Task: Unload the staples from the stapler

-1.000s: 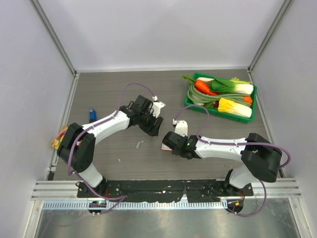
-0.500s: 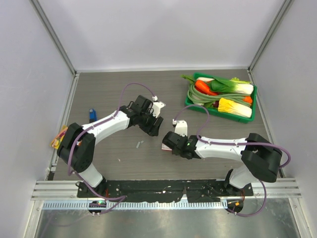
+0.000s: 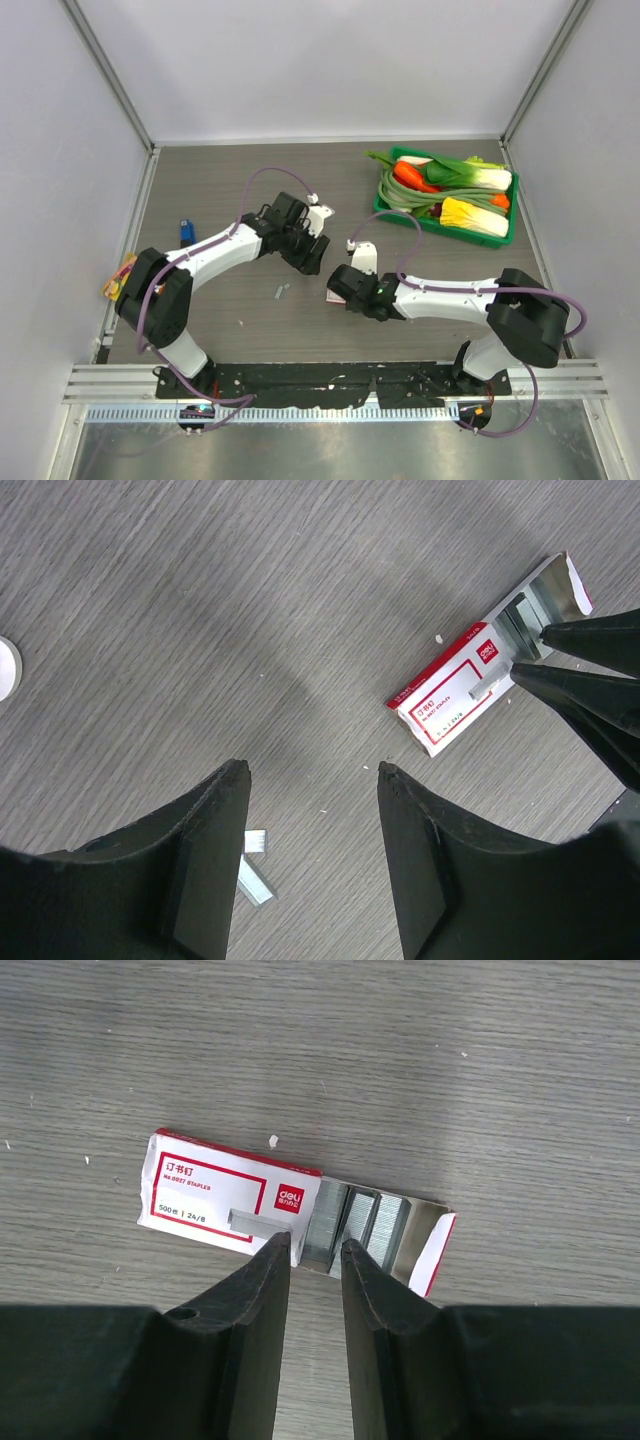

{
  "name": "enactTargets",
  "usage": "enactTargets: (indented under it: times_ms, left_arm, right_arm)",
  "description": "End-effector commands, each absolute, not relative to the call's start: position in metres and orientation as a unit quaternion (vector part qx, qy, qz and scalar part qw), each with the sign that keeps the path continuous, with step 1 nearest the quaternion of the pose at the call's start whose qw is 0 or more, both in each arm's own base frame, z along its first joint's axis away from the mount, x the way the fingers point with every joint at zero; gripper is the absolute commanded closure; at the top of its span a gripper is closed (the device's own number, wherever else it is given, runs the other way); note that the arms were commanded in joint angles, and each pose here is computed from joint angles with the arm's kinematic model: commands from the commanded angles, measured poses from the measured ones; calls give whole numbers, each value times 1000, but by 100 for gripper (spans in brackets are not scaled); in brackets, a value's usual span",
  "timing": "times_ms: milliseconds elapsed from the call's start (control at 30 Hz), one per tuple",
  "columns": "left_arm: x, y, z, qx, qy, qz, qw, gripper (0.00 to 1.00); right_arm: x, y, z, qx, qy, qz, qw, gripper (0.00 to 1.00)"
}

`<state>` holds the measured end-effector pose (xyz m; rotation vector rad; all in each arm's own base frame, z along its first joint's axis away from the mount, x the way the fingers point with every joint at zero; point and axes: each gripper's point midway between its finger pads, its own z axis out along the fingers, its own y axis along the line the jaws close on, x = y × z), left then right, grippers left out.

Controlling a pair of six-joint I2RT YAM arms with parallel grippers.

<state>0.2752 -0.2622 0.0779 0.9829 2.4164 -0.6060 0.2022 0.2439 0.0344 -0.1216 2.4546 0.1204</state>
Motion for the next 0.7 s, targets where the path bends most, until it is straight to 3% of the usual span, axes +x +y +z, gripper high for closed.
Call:
enactTargets:
  times_ms: [0,400,667]
  left_arm:
    - [277,-265,88,364,868,-230,247,43]
    - [277,-264,89,366,868,-228,247,43]
    - [279,-264,91,367,868,-224,249,43]
  right_arm:
    - [212,261,50,-42,931,68,356,68]
    - [213,273,48,-57,932,82,349,68]
    - [213,257,88,-9,906,144,397,66]
